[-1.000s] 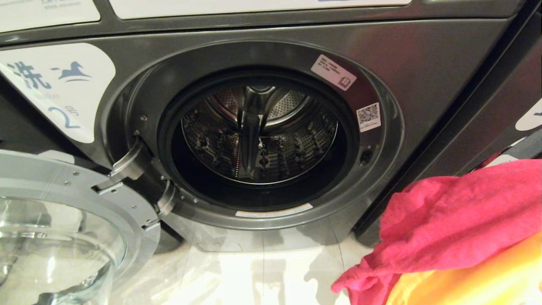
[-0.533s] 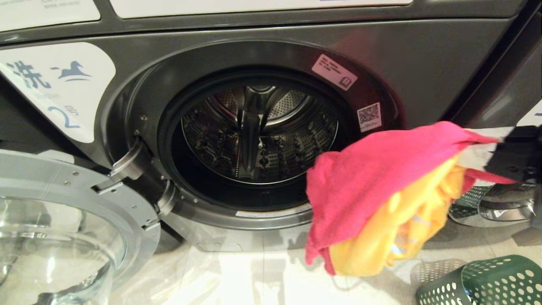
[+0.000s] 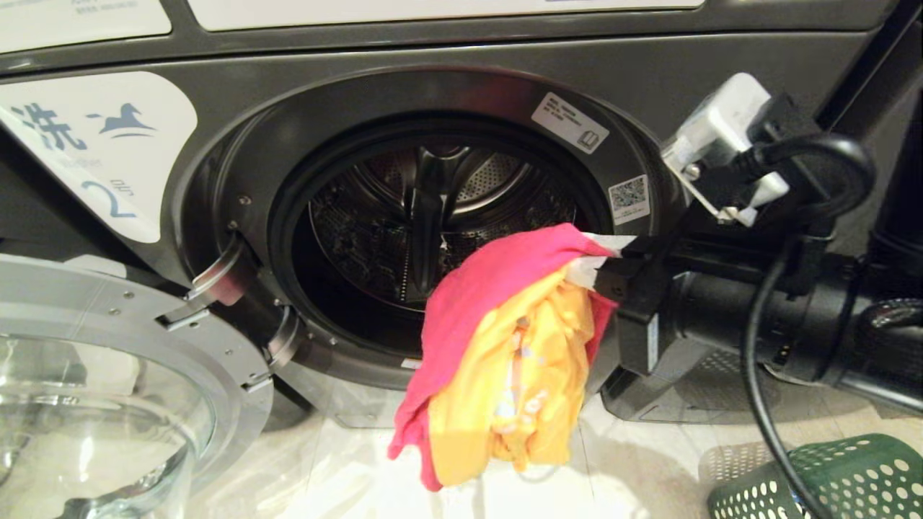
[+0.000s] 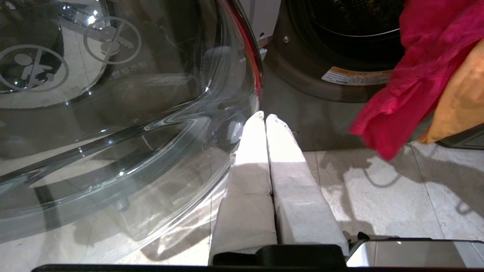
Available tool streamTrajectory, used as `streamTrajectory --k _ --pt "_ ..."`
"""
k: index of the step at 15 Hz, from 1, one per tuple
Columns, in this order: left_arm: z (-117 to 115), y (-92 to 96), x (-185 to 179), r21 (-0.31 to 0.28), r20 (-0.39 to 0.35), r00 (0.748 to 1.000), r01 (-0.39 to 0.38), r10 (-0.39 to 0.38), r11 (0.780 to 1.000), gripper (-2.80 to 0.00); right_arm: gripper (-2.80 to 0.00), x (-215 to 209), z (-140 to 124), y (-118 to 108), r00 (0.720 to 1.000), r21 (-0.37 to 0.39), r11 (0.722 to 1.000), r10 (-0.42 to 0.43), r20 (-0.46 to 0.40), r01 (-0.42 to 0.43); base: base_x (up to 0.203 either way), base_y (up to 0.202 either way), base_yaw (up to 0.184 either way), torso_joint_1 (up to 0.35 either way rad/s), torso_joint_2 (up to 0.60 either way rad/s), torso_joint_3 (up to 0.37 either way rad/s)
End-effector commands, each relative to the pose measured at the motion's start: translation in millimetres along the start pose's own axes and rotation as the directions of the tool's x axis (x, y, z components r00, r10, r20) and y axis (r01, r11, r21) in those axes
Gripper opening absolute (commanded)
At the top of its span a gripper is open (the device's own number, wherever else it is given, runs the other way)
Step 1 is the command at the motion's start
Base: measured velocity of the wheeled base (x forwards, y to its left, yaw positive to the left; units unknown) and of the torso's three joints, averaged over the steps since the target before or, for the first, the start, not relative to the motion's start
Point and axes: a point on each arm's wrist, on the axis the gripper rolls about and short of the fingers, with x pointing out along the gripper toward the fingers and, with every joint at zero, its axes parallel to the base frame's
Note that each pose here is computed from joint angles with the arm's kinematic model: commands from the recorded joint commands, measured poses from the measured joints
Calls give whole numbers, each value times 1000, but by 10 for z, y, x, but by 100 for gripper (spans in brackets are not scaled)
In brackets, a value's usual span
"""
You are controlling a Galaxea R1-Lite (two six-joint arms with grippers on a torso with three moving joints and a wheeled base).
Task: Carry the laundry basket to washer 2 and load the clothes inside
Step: Place the clothes into the washing machine
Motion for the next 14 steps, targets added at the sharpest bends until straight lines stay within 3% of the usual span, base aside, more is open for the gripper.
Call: streamTrajectory --k 1,6,9,11,14 --pt "-4 0 1 0 -2 1000 0 0 1000 -280 -280 258 -186 166 1000 -5 1000 13 27 -13 0 0 0 0 0 0" --pt "-4 0 1 0 -2 1000 0 0 1000 -280 -280 746 -582 361 997 -16 998 -54 49 54 0 0 0 0 0 0" --pt "-4 0 1 0 -2 1000 0 0 1000 -280 -280 1120 -806 444 987 -99 985 -131 93 140 0 0 0 0 0 0" --pt "-4 0 1 0 -2 1000 0 0 1000 -280 -280 1346 -961 404 978 -190 962 -179 107 197 0 0 0 0 0 0" --pt "-4 0 1 0 -2 1000 0 0 1000 -280 -280 1731 -1002 173 947 -200 932 -270 171 302 0 0 0 0 0 0"
